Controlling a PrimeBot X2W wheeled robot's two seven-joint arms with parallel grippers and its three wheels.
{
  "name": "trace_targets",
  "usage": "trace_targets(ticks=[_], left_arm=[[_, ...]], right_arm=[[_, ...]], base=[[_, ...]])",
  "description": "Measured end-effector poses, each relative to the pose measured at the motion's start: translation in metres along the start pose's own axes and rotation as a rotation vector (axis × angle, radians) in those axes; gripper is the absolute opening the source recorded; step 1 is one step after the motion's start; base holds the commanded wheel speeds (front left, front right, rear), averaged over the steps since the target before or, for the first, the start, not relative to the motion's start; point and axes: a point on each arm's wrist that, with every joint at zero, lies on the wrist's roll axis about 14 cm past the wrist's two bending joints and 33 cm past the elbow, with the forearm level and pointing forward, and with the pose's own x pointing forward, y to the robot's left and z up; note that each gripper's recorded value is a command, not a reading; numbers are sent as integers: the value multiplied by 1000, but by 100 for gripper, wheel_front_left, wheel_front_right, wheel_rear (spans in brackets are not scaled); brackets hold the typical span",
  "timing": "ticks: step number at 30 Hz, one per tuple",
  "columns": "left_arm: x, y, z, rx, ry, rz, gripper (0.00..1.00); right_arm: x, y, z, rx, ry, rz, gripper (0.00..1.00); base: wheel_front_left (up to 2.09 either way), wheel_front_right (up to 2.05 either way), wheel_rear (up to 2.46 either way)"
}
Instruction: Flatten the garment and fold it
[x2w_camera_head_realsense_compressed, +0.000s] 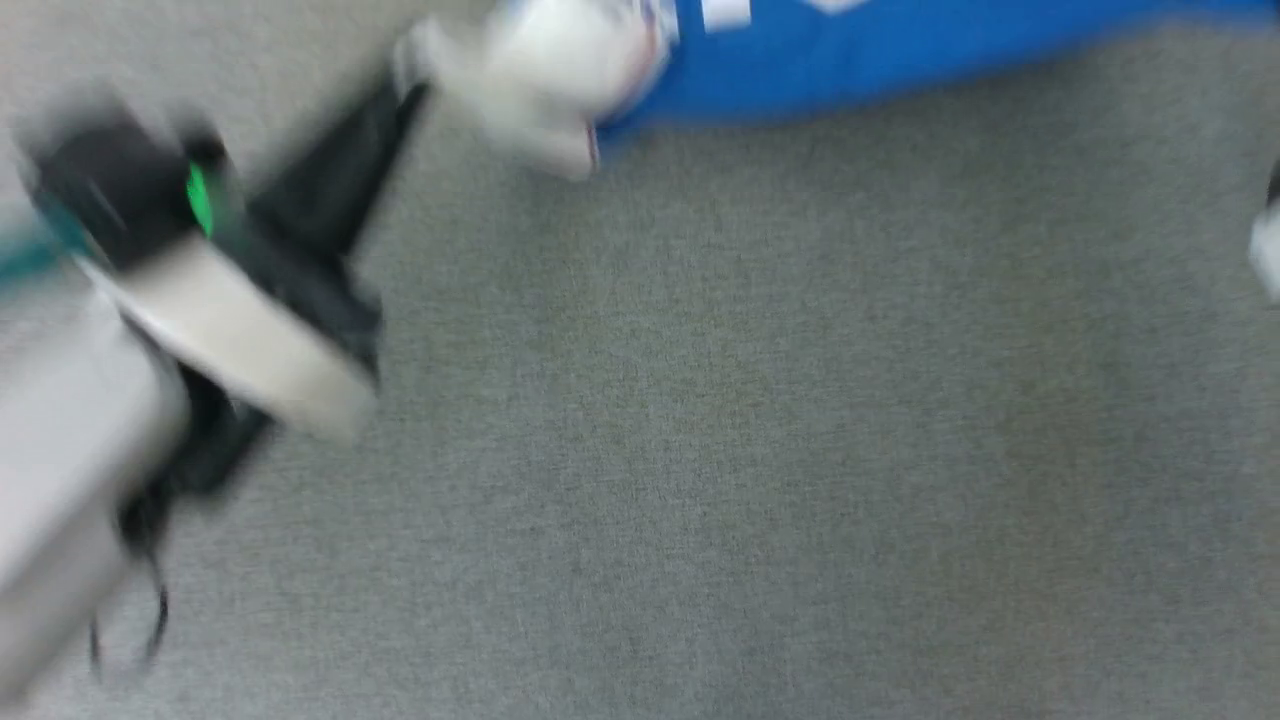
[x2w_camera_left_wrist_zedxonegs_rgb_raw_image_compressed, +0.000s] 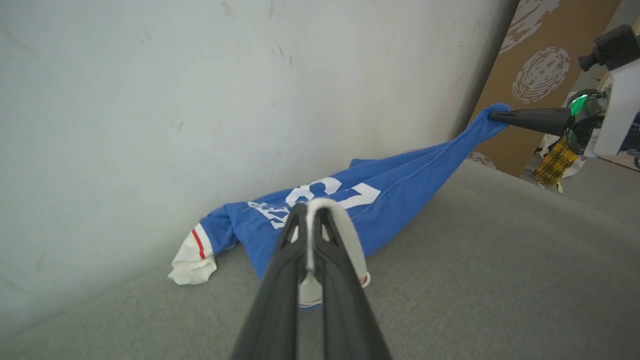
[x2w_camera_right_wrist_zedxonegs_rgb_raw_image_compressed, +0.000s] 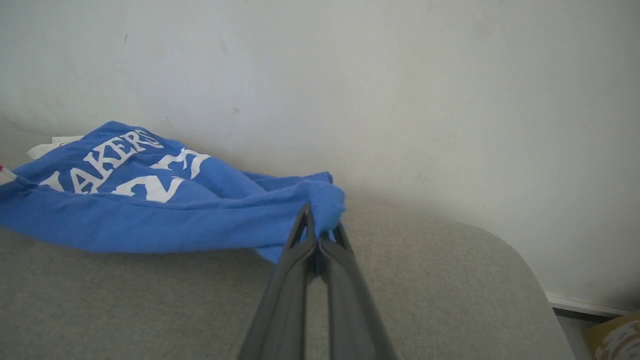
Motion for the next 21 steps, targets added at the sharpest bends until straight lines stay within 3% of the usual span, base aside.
trace_targets(ticks=[6,13,21], left_arm=[[-75,-52,-62,-202,221,87,0],[-145,-94,-104,-366,418,179,0],[-220,-142,-147,-573,694,238,0]], right_arm=[[-75,15,-41,128,118,-47,0],[-155,12,-87,178,287,-137,0],[-232,26,-140,232,511,-155,0]], base=[[0,0,0],[0,0,0],[0,0,0]])
